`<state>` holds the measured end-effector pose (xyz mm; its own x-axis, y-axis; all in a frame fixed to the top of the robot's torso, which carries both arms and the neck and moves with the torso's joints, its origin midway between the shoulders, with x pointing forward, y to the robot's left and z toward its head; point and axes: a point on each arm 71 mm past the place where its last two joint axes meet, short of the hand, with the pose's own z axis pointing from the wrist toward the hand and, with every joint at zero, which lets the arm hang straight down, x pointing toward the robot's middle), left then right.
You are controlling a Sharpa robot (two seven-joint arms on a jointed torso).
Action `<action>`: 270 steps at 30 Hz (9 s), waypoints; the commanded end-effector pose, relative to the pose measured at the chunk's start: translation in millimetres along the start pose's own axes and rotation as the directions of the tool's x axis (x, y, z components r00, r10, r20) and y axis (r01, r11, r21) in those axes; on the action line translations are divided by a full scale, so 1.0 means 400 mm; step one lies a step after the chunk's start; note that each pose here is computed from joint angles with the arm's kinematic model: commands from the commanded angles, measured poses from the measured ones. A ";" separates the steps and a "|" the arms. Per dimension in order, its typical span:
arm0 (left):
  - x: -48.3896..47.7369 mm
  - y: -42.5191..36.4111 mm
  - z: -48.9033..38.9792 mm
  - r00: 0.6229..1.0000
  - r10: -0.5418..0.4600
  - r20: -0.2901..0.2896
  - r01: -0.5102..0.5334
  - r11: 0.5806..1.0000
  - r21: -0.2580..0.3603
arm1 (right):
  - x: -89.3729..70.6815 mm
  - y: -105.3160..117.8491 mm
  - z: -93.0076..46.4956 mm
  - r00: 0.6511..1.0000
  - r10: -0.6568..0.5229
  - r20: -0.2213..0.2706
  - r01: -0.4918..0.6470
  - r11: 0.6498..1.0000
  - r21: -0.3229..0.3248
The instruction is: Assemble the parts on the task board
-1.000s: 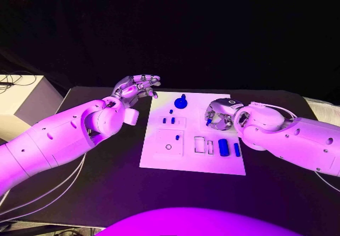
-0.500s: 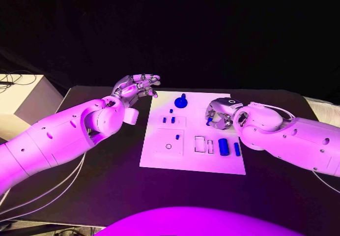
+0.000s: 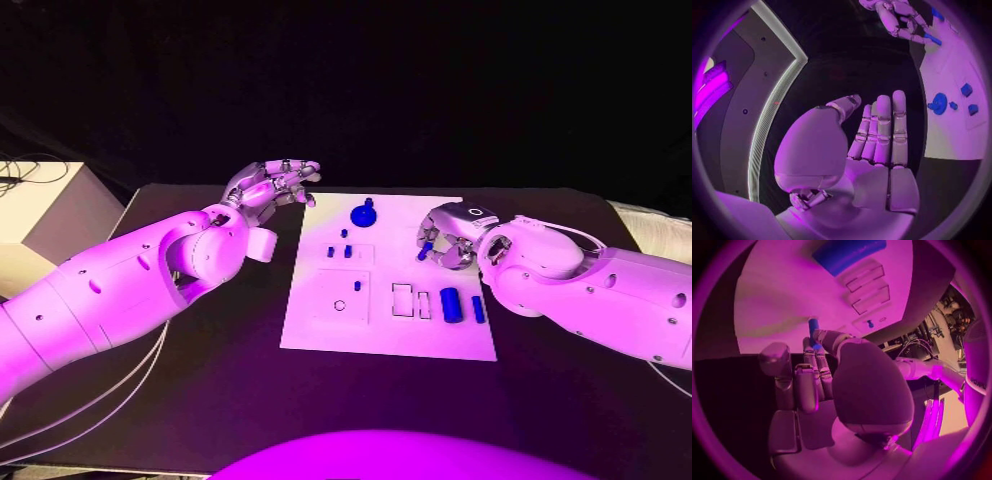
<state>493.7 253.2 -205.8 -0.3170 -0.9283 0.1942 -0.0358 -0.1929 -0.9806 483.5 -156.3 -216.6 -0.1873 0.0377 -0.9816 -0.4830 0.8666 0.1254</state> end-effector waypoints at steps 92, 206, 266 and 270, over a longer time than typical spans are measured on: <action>0.017 0.011 0.003 0.999 -0.004 -0.040 0.004 1.000 -0.001 | 0.142 0.362 -0.020 0.999 0.038 -0.005 -0.038 0.945 -0.326; 0.026 0.067 -0.002 0.996 -0.028 -0.083 0.022 0.997 -0.068 | 0.049 -0.131 -0.205 0.830 0.510 -0.226 -0.360 0.800 0.481; 0.020 0.060 -0.011 0.996 -0.015 -0.088 0.009 0.997 -0.074 | 0.169 -0.055 -0.114 0.854 0.391 -0.342 -0.170 0.832 0.528; 0.019 0.060 -0.012 0.996 -0.015 -0.088 0.008 0.997 -0.075 | 0.164 -0.051 -0.113 0.865 0.385 -0.321 -0.176 0.834 0.523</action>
<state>486.6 245.1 -229.2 -0.3822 -0.9020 0.2007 -0.1129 -0.1700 -0.9790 442.9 -191.8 -275.5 -0.6365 0.2109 -0.7419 0.0722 0.9740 0.2149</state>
